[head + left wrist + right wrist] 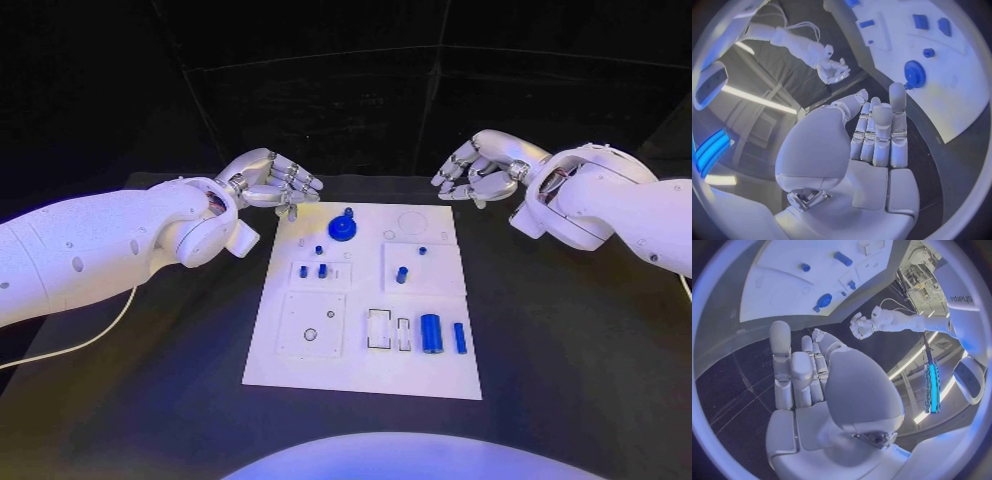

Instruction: Assemble the parts on the task board

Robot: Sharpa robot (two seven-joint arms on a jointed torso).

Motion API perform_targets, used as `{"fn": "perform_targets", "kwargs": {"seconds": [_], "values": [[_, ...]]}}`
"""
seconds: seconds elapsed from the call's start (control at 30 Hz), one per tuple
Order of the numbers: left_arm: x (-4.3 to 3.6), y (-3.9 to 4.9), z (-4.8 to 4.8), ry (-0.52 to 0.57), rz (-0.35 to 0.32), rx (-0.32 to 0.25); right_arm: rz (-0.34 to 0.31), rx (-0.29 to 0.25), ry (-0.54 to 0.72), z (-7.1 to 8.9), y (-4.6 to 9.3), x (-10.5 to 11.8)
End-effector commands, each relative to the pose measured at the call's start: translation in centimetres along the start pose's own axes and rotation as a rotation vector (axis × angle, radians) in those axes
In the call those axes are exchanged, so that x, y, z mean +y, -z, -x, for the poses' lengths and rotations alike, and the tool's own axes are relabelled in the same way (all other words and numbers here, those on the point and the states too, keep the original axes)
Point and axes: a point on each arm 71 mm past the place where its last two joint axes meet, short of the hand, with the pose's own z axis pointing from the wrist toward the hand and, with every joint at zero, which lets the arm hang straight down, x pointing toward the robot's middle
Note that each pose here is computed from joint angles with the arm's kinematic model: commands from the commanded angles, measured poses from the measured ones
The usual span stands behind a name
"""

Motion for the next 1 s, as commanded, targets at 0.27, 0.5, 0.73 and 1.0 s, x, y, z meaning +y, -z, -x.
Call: {"fn": "perform_targets", "kwargs": {"seconds": [0.27, 0.5, 0.73, 1.0], "values": [[-0.59, 0.08, 0.14, 0.388, -0.082, -0.032, -0.002, 0.086, 0.340, -3.5, 1.1, 1.1], [-0.65, 0.10, -0.25, 0.399, -0.092, -0.024, 0.017, 0.125, 0.352, -5.6, 1.2, 1.6], [-0.78, 0.17, -0.58, 0.406, -0.103, -0.015, 0.031, 0.161, 0.345, -7.4, 0.9, 1.8], [-0.80, 0.25, -0.62, 0.407, -0.105, -0.015, 0.036, 0.185, 0.342, -8.3, 0.3, 1.8]]}}
